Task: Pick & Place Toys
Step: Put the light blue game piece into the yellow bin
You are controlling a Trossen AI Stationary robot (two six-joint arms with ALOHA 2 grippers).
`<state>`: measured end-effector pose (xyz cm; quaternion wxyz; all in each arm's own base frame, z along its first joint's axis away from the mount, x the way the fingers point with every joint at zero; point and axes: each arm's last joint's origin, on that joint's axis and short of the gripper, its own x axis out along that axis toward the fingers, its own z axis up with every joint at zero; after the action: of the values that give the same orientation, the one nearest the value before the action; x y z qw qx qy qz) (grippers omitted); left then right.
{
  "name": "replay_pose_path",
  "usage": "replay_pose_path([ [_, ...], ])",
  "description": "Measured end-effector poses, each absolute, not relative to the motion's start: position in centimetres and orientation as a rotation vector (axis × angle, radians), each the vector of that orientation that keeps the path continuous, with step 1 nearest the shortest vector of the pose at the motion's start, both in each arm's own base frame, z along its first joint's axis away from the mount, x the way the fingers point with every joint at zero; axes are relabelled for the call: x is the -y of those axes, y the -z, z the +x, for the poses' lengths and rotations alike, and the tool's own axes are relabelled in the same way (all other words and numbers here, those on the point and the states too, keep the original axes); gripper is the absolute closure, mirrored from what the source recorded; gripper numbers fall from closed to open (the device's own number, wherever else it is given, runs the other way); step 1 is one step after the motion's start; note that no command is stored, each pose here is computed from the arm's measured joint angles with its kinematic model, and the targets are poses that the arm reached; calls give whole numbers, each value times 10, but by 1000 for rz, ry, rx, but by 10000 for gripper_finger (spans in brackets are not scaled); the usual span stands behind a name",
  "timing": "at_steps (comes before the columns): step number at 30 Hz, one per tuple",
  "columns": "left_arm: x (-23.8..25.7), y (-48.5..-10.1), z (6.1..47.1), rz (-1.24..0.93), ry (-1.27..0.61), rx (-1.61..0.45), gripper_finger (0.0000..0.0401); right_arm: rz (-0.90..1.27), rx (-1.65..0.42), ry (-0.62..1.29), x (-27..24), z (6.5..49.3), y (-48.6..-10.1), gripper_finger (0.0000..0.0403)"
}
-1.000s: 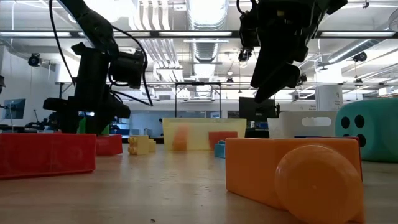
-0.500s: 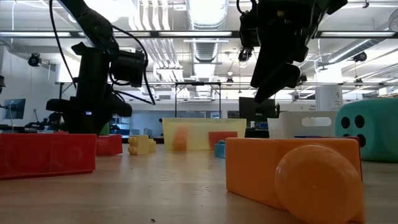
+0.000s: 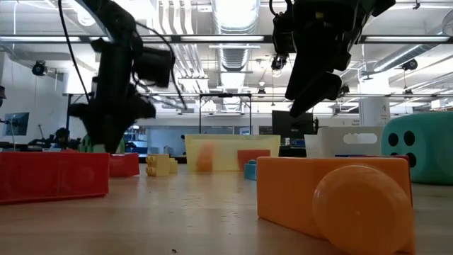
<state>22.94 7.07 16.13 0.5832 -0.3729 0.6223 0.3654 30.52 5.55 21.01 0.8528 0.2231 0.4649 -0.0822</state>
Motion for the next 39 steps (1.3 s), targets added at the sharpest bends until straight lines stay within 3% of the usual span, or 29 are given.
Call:
replay_pose_path([
  [14, -88, -265, 278, -621, -626, -1135, 267, 469, -979, 173, -55, 305, -210, 148],
  [23, -106, -308, 293, -514, -543, -964, 267, 469, -978, 173, -55, 305, -210, 148],
  [32, -120, -331, 309, -412, -490, -1069, 267, 469, -979, 173, -55, 305, -210, 148],
  [39, -135, -310, 327, -383, -475, -1191, 267, 469, -979, 173, -55, 305, -210, 148],
])
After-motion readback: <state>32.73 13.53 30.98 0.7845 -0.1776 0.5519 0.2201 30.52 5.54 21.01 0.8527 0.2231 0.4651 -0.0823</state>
